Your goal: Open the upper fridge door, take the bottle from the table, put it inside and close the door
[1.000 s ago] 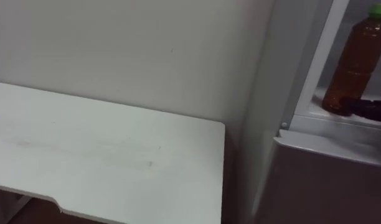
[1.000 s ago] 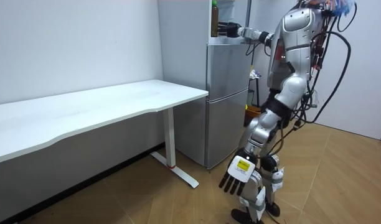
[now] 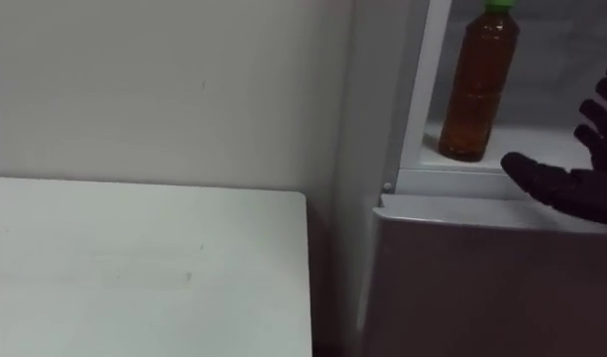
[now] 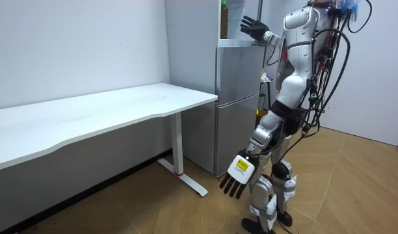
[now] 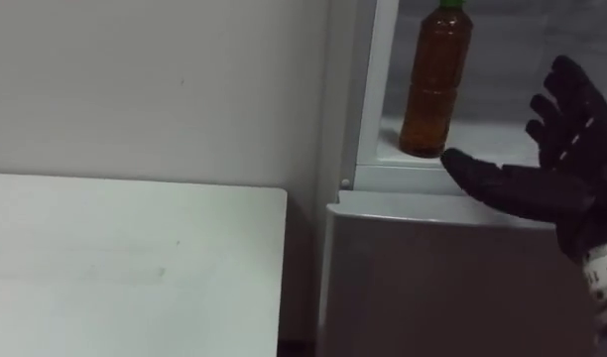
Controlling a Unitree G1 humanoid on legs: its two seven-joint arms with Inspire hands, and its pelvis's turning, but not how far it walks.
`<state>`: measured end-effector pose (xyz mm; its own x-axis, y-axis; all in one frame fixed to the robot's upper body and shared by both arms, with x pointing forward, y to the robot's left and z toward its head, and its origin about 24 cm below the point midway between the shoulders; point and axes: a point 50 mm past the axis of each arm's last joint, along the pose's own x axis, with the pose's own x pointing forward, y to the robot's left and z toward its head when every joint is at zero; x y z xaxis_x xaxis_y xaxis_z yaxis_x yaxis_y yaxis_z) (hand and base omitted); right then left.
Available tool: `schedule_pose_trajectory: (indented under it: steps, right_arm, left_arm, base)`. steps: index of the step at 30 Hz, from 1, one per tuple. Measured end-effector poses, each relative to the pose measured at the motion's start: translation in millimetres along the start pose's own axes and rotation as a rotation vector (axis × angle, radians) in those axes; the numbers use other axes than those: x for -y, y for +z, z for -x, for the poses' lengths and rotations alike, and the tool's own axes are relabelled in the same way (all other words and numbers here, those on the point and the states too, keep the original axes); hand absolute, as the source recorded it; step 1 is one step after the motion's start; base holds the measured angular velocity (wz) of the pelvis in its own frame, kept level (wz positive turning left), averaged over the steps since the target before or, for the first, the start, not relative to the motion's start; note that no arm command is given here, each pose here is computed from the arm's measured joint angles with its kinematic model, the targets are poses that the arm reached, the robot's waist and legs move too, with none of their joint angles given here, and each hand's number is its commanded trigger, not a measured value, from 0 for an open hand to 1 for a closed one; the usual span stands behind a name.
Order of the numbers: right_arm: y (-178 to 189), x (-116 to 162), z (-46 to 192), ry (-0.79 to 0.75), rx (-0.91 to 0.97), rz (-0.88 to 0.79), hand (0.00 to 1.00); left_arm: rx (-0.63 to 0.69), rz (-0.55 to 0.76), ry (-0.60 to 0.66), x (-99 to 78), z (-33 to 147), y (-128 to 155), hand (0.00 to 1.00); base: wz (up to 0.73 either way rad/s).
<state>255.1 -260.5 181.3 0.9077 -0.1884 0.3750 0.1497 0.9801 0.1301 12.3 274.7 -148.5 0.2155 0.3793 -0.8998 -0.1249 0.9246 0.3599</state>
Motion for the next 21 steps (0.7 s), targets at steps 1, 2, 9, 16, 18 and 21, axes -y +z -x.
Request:
schedule_pose_trajectory:
  steps: [1, 2, 9, 16, 18, 21]
  right_arm:
    - [-2.8, -2.0, 6.0, 0.005, -0.005, -0.034, 0.00]
    - [-3.8, -4.3, 10.8, 0.013, -0.008, -0.072, 0.00]
    - [0.8, -12.6, 25.6, 0.019, 0.067, -0.268, 0.00]
    - [-29.1, -5.0, 55.2, -0.141, -0.004, -0.199, 0.00]
    - [-42.1, -1.8, 62.2, -0.190, -0.058, -0.199, 0.00]
    - [-52.8, 7.4, 76.3, -0.275, -0.126, -0.162, 0.00]
  left_arm:
    - [-0.003, 0.004, -0.007, 2.9, -0.3, -0.3, 0.00]
    - [-0.007, 0.008, -0.013, 6.1, 0.2, -3.1, 0.00]
    - [0.005, -0.006, -0.023, 19.3, 2.0, -9.2, 0.00]
    - [0.002, -0.024, -0.052, 36.7, 3.1, -11.6, 0.00]
    - [0.010, -0.028, -0.058, 38.9, 2.6, -8.9, 0.00]
    - [0.045, -0.014, -0.044, 39.6, 1.5, -0.7, 0.00]
  base:
    - [-0.09]
    - [-0.11]
    - [-0.09]
    - [-0.10]
    - [-0.06]
    - [-0.01]
